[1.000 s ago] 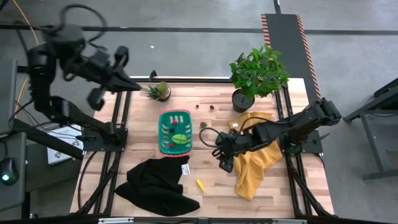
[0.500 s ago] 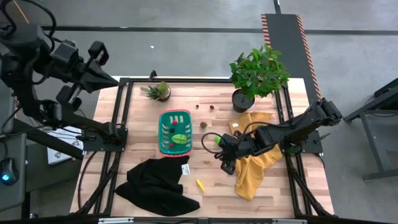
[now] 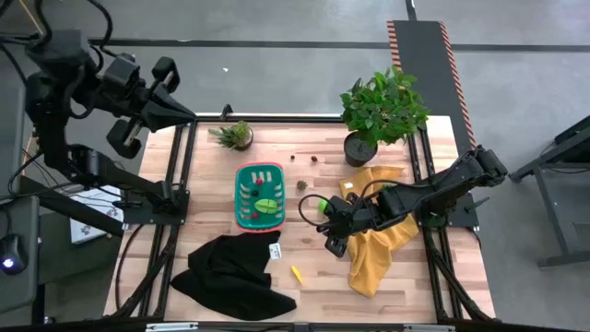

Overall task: Pick and placing Produce into tupperware
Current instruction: Put the pink peach in the green basket

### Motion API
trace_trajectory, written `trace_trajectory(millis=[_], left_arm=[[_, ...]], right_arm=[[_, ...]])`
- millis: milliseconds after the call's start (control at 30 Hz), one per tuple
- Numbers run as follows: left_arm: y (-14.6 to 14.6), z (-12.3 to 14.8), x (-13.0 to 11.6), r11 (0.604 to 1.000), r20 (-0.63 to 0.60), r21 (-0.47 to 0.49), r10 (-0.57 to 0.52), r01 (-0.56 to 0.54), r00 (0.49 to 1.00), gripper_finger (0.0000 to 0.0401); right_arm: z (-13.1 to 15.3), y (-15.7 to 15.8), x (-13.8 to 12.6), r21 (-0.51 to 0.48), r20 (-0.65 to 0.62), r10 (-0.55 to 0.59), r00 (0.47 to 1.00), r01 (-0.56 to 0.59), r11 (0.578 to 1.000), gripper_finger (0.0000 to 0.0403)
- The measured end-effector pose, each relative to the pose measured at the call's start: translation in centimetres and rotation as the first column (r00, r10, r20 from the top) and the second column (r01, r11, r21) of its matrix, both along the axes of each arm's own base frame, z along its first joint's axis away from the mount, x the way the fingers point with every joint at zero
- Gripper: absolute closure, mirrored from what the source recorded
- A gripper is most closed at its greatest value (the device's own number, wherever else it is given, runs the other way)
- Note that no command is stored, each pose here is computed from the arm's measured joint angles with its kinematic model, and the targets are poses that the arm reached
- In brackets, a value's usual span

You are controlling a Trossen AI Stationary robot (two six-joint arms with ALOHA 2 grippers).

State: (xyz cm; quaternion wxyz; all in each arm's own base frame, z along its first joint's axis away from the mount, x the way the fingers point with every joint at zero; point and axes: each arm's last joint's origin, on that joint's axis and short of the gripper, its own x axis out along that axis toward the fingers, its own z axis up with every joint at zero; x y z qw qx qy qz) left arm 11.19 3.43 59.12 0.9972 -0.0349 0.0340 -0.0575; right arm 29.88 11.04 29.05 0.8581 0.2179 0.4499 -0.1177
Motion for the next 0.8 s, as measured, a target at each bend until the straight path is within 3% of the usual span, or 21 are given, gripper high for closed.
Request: trace_trajectory(millis=[433, 800], left_arm=[[0.3, -0.1, 0.5, 1.000, -0.015, -0.022, 0.012, -0.013, 1.000, 0.0394], [-0.6, -1.1, -1.4, 0.999, -0.103, 0.045, 0.002, 0.002, 0.995, 0.0394]], right_arm=[[0.1, -0.4, 0.2, 0.001, 0.010, -0.018, 1.000, 0.018, 1.000, 0.0205], [-0.8, -0.4, -1.4, -0.016, -0.157, -0.070, 0.985, 0.068, 0.998, 0.0205]])
